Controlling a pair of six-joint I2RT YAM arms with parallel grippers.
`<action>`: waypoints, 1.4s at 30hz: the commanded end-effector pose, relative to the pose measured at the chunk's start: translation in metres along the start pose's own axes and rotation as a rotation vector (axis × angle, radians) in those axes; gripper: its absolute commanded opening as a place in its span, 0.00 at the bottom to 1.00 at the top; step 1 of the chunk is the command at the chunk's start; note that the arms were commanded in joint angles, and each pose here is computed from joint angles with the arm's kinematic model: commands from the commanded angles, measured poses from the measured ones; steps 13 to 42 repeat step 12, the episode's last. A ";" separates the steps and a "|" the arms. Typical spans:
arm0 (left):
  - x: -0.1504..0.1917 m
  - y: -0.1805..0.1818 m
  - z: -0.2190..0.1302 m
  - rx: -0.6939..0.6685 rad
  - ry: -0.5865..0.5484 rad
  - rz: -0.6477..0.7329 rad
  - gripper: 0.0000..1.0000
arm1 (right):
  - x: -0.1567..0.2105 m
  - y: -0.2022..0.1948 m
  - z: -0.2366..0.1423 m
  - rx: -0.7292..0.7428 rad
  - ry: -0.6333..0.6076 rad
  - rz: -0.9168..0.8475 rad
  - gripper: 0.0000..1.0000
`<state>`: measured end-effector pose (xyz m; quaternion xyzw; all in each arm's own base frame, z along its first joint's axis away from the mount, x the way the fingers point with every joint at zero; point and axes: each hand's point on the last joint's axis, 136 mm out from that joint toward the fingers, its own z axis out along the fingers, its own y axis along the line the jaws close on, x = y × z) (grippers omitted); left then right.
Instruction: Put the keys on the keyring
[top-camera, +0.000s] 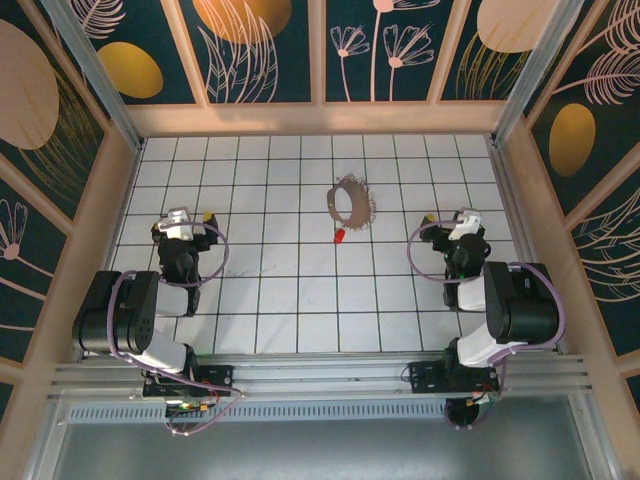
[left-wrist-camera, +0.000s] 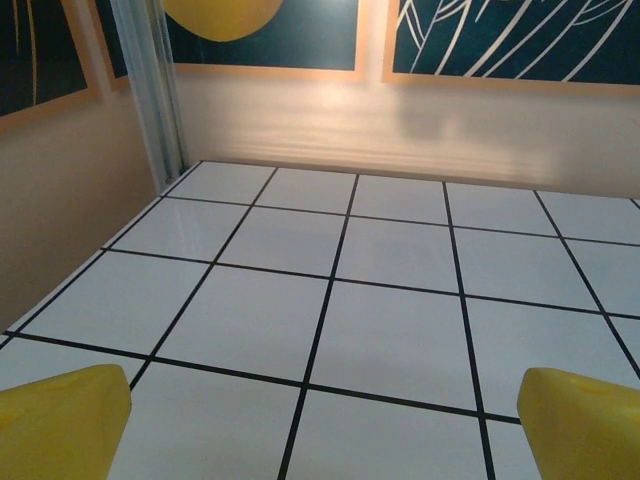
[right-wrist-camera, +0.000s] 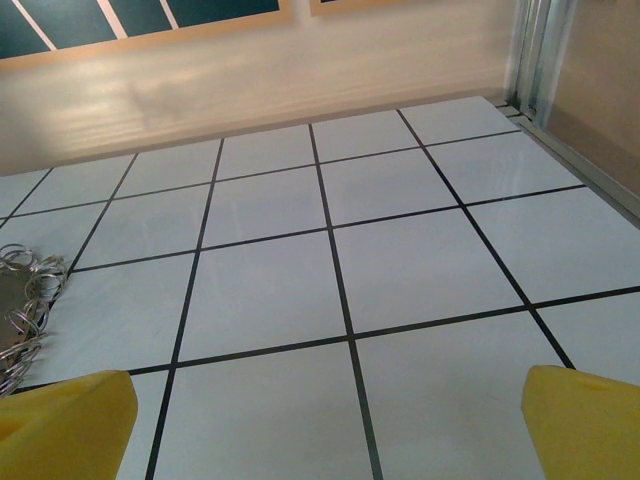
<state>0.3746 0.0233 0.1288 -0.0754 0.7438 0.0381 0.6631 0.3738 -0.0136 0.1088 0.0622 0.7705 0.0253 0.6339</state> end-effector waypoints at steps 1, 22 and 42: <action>-0.006 -0.003 0.003 0.018 -0.015 -0.022 0.99 | -0.012 0.004 0.001 -0.019 -0.049 -0.012 0.99; -0.008 -0.002 0.001 0.019 -0.026 -0.019 0.99 | -0.013 0.004 0.001 -0.022 -0.048 -0.011 0.99; -0.008 -0.002 0.001 0.019 -0.026 -0.019 0.99 | -0.013 0.004 0.001 -0.022 -0.048 -0.011 0.99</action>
